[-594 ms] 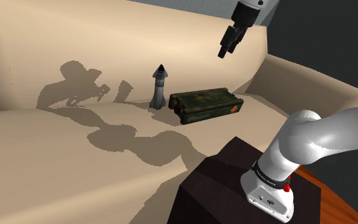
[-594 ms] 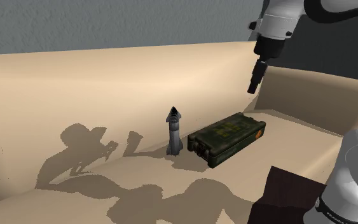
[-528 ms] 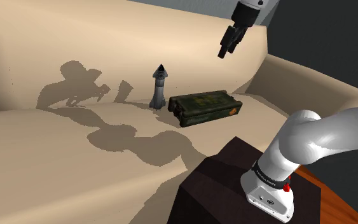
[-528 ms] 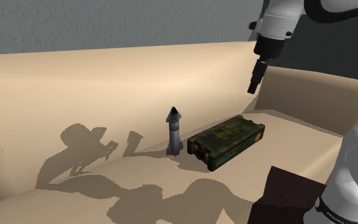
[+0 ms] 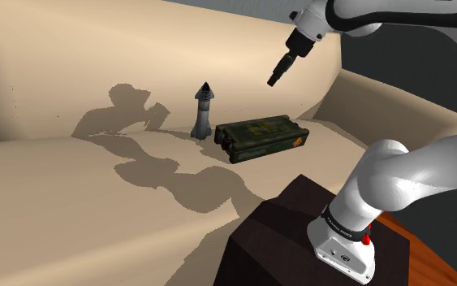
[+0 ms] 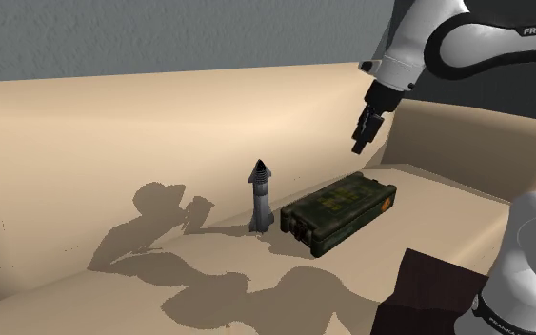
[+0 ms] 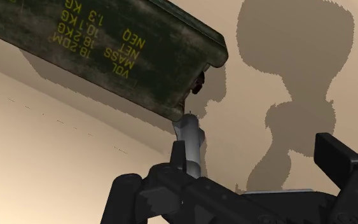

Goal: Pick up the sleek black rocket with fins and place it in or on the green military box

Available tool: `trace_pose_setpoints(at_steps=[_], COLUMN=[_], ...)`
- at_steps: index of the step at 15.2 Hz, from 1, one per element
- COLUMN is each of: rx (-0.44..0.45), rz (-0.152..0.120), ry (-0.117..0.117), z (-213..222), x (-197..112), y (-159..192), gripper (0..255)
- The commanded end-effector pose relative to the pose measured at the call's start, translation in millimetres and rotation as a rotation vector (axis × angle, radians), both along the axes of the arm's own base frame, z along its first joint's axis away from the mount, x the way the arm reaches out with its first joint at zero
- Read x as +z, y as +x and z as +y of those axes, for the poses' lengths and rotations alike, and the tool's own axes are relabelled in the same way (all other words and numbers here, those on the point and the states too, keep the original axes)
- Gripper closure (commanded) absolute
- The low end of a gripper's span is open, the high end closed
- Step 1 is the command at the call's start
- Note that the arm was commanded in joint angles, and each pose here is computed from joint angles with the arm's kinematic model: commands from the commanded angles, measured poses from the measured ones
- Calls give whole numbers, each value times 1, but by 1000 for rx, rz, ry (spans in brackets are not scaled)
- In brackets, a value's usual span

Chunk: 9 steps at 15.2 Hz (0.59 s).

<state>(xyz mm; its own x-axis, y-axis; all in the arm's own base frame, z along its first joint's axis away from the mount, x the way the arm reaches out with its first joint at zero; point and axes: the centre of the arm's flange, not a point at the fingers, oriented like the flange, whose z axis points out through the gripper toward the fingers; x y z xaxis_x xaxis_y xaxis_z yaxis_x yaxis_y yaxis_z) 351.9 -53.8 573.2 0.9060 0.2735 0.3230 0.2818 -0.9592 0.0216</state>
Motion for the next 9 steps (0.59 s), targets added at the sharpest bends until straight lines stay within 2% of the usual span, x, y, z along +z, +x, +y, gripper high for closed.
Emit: trace_pose_setpoints(at_steps=[1, 9], rx=[59, 287], rz=[-52, -233], ry=[19, 103], z=[-13, -59], x=[-20, -91], y=[15, 83], gripper=[0, 0])
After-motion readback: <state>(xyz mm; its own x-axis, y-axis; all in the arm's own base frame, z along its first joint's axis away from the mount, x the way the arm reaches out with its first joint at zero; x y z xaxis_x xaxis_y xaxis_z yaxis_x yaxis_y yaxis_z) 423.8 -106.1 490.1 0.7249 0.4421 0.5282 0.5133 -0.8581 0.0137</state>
